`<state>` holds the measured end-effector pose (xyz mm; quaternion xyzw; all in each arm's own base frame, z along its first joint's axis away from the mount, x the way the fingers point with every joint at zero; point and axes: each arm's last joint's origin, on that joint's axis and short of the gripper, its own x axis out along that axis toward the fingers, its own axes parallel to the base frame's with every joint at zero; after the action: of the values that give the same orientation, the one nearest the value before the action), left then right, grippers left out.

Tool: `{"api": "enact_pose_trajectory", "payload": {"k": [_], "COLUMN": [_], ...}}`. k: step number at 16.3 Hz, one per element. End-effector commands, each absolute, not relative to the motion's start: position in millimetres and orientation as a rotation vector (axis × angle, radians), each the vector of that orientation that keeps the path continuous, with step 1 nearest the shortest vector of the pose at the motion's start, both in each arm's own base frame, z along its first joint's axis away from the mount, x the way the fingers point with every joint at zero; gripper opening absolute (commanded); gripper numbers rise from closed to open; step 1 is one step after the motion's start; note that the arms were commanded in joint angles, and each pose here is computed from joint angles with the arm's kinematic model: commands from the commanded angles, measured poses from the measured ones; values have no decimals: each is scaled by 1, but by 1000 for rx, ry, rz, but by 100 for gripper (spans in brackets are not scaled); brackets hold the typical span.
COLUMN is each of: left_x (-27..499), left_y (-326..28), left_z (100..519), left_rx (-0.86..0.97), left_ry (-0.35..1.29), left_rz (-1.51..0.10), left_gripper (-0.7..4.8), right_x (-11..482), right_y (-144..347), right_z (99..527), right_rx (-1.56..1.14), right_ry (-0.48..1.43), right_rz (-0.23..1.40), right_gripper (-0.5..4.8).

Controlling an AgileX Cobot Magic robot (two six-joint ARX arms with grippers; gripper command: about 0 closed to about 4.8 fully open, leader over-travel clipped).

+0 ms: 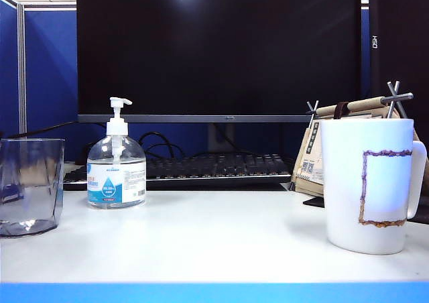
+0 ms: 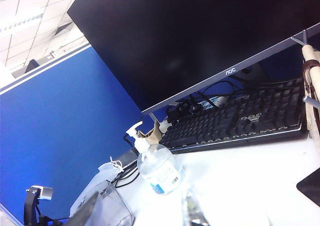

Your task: Swap the positions of the transparent plastic cup and the white ceramic cup.

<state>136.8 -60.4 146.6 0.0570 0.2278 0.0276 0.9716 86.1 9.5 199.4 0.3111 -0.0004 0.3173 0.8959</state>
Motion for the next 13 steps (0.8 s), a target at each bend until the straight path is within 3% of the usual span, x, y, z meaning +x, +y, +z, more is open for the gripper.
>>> {"api": "enact_pose_trajectory", "payload": {"k": [1,2,4,8,13], "left_x": [138,138,138,142,154], "left_y": [-60,-60,-60,-52,-23], "left_z": [148,148,148,149,151], "left_rx": [161,163,168,144,11], "left_ry": [449,450,446,446,458], "left_rz": [51,58,81,123,102], "left_gripper": [235,230,168,161,57], "right_x": [85,85,85,85,85], "right_y": [10,10,10,10,10], "right_z": [201,201,201,202,202], "right_rx": [632,632,631,623,623], "right_ry": [-15,-15,-13,-9,-10], "right_rz": [665,665,671,694,693], "right_gripper": [208,208,208,208,208]}}
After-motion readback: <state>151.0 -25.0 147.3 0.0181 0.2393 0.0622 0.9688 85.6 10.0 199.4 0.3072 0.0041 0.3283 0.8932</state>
